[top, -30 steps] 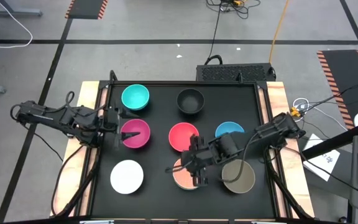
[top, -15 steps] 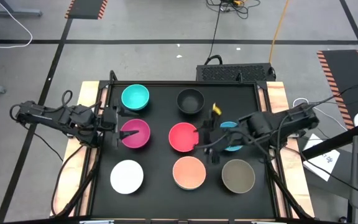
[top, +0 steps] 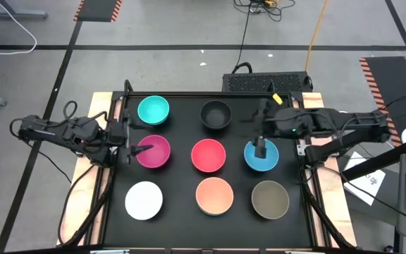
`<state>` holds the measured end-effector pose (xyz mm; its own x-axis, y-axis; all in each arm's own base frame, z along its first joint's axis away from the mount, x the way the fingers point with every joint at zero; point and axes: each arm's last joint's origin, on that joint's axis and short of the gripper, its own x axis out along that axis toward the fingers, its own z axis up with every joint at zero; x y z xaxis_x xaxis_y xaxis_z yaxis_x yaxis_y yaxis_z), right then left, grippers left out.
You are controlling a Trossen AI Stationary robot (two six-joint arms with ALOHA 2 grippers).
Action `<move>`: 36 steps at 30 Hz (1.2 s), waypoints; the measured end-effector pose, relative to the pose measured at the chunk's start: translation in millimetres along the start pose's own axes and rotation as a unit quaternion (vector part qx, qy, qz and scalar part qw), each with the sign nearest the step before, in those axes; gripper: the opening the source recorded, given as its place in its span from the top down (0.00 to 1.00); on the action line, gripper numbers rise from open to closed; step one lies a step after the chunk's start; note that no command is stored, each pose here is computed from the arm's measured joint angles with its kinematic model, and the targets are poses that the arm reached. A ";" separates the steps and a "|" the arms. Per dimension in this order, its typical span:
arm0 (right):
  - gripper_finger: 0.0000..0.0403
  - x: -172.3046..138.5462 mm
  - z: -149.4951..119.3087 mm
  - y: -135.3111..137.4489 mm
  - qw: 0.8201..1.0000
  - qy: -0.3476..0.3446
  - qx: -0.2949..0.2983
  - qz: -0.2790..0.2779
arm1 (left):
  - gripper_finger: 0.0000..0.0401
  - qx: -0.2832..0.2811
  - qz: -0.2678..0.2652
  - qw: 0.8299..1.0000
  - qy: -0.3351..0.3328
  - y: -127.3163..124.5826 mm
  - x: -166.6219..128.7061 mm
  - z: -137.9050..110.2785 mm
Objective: Nest bowls inside each other
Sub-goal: Stack the light blue bowl on top of the light orange bowl
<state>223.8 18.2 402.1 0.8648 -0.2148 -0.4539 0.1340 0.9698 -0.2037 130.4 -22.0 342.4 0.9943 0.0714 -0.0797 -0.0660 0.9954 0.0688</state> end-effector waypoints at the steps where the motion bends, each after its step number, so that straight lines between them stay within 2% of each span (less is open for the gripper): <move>1: 0.47 -1.4 -4.0 -2.3 1.000 -0.006 0.001 0.003 | 0.22 0.000 0.005 1.000 -0.001 0.6 -1.0 0.2; 4: 0.47 -0.4 -19.3 -6.5 1.000 -0.010 0.005 -0.006 | 0.22 0.003 0.011 1.000 -0.001 1.3 -2.2 0.2; 11: 0.47 18.7 -51.8 0.8 0.999 -0.021 0.011 0.034 | 0.22 0.004 0.027 1.000 0.002 2.3 -2.2 -0.3; 15: 0.47 21.3 -53.3 2.8 0.998 -0.047 0.011 0.050 | 0.22 0.008 0.043 0.999 0.003 3.1 -2.3 -0.3; 21: 0.47 21.4 -52.4 2.0 0.997 -0.050 0.008 0.054 | 0.22 0.010 0.052 0.999 0.009 3.7 -2.5 -1.5; 23: 0.47 19.5 -51.5 1.7 0.997 -0.055 0.014 0.056 | 0.22 0.010 0.074 0.997 0.011 5.2 -2.6 -1.7; 27: 0.47 18.2 -50.4 1.5 0.996 -0.059 0.021 0.057 | 0.22 0.011 0.165 0.986 0.019 14.4 -2.7 -2.7; 36: 0.47 17.1 -49.9 5.6 0.995 -0.061 0.032 0.067 | 0.22 -0.005 0.213 0.976 0.030 38.6 -15.0 15.0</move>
<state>215.2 14.2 349.9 0.9286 -0.0715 -0.3642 0.0407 0.9950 -0.0916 114.2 14.4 361.2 0.8694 0.4832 -0.1036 -0.4745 0.8748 0.0977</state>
